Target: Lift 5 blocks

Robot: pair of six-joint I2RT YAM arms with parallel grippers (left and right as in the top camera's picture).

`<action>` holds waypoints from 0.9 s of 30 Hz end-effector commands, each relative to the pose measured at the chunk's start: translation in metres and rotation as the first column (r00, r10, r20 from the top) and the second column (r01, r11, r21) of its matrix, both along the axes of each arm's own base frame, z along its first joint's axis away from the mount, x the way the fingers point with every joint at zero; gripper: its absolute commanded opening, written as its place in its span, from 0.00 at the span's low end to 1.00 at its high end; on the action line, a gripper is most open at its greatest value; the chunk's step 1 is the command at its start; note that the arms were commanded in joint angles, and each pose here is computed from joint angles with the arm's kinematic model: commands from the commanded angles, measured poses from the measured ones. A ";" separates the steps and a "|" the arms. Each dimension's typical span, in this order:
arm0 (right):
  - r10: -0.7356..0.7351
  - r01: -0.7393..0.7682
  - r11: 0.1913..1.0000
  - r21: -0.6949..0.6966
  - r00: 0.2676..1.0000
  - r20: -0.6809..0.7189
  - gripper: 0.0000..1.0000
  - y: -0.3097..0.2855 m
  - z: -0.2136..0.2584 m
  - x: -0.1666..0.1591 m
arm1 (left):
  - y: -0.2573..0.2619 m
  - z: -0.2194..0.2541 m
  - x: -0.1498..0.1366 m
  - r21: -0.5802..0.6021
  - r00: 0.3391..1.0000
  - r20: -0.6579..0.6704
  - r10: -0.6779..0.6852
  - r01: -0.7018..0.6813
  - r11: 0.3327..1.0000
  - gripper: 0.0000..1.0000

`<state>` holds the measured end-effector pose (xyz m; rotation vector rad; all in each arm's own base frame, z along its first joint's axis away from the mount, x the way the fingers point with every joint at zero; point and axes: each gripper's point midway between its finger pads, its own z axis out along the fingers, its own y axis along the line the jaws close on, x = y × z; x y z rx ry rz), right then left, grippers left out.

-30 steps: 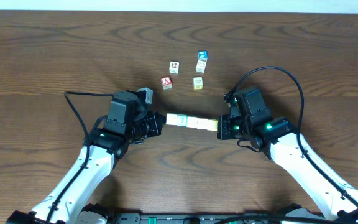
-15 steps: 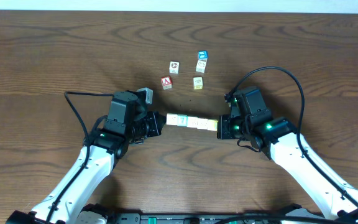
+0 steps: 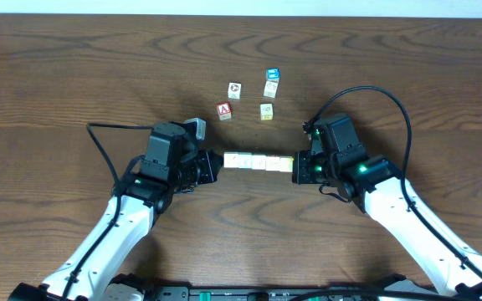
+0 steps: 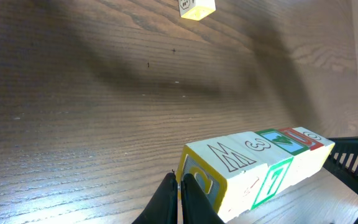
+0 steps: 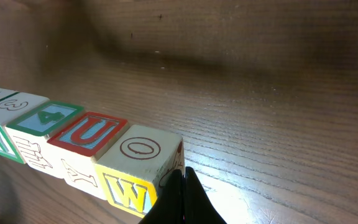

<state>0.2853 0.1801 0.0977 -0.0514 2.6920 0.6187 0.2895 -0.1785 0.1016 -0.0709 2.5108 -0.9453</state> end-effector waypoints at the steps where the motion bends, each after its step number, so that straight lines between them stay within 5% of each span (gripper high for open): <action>1: 0.219 -0.218 0.931 0.292 0.975 0.027 0.01 0.065 0.056 -0.023 | -0.045 0.030 -0.030 -0.182 0.975 0.001 -0.222 0.218 0.959 0.07; 27: 0.220 -0.220 0.931 0.292 0.975 0.033 0.01 0.066 0.063 -0.021 | -0.045 0.031 -0.029 -0.184 0.976 0.005 -0.220 0.217 0.959 0.07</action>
